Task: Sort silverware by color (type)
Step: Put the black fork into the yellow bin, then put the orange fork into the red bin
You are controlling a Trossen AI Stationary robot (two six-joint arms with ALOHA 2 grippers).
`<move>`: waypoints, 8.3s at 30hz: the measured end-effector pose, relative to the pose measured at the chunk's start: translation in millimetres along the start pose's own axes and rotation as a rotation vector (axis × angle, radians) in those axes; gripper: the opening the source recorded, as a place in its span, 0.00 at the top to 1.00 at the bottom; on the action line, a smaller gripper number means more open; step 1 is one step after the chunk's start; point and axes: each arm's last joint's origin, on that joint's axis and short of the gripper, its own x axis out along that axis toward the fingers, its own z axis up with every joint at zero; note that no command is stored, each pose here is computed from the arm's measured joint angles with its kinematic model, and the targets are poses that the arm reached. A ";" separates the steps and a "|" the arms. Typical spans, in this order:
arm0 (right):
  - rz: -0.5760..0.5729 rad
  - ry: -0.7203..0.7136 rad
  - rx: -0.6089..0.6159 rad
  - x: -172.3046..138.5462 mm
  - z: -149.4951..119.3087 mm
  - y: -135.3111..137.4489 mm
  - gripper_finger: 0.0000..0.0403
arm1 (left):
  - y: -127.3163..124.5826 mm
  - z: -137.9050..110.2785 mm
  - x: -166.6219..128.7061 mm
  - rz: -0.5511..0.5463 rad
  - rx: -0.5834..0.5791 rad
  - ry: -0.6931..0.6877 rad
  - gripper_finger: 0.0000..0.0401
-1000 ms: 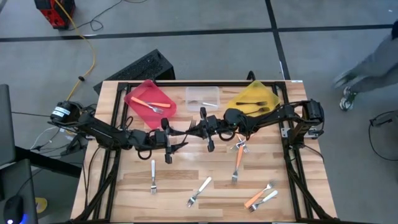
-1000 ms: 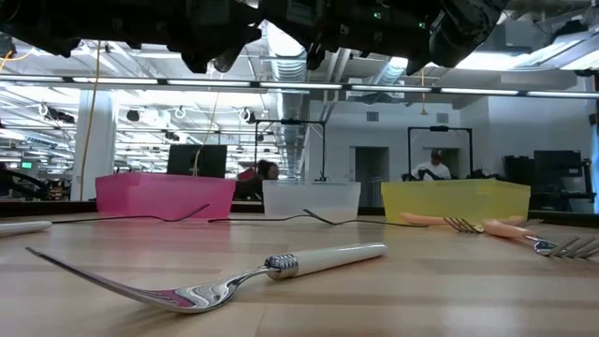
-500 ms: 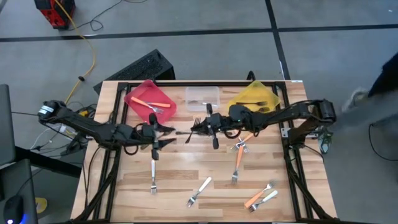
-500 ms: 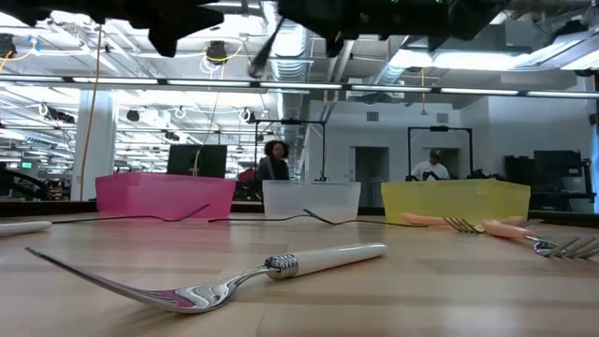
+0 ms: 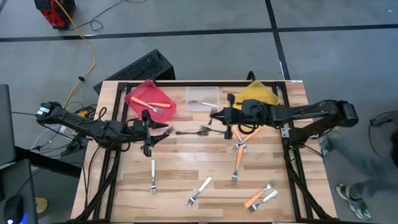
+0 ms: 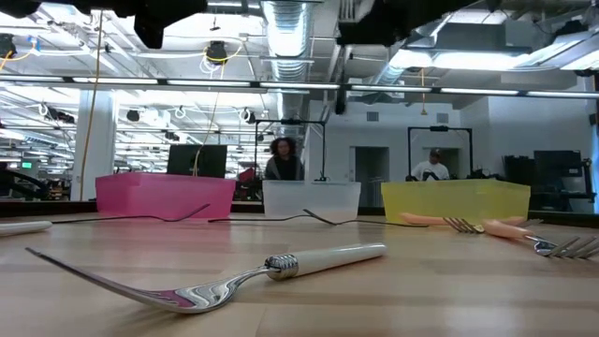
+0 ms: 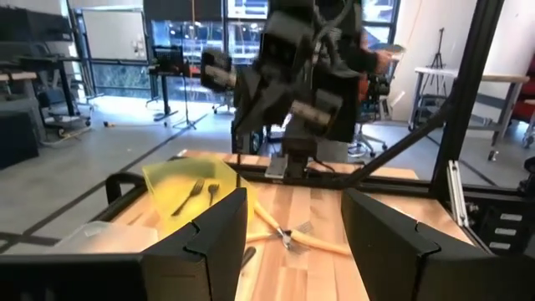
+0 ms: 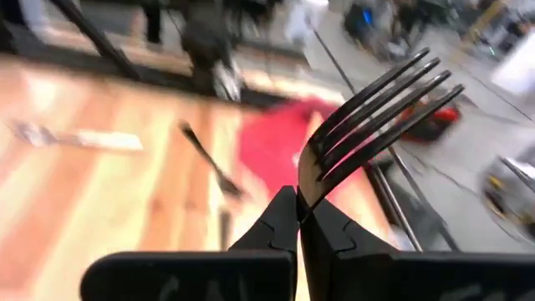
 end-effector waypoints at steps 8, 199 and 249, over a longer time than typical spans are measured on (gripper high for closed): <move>-0.208 0.284 -0.170 -9.4 -19.8 -2.8 0.94 | 6.0 -0.4 -10.3 0.045 0.012 0.040 0.55; 0.214 -0.477 0.328 -145.5 -139.4 2.7 0.59 | 44.4 -79.2 -74.8 0.190 -0.173 -0.061 0.55; 0.235 -0.496 0.422 -146.8 -137.0 1.9 0.59 | 45.3 -88.8 -72.6 0.241 -0.213 -0.071 0.55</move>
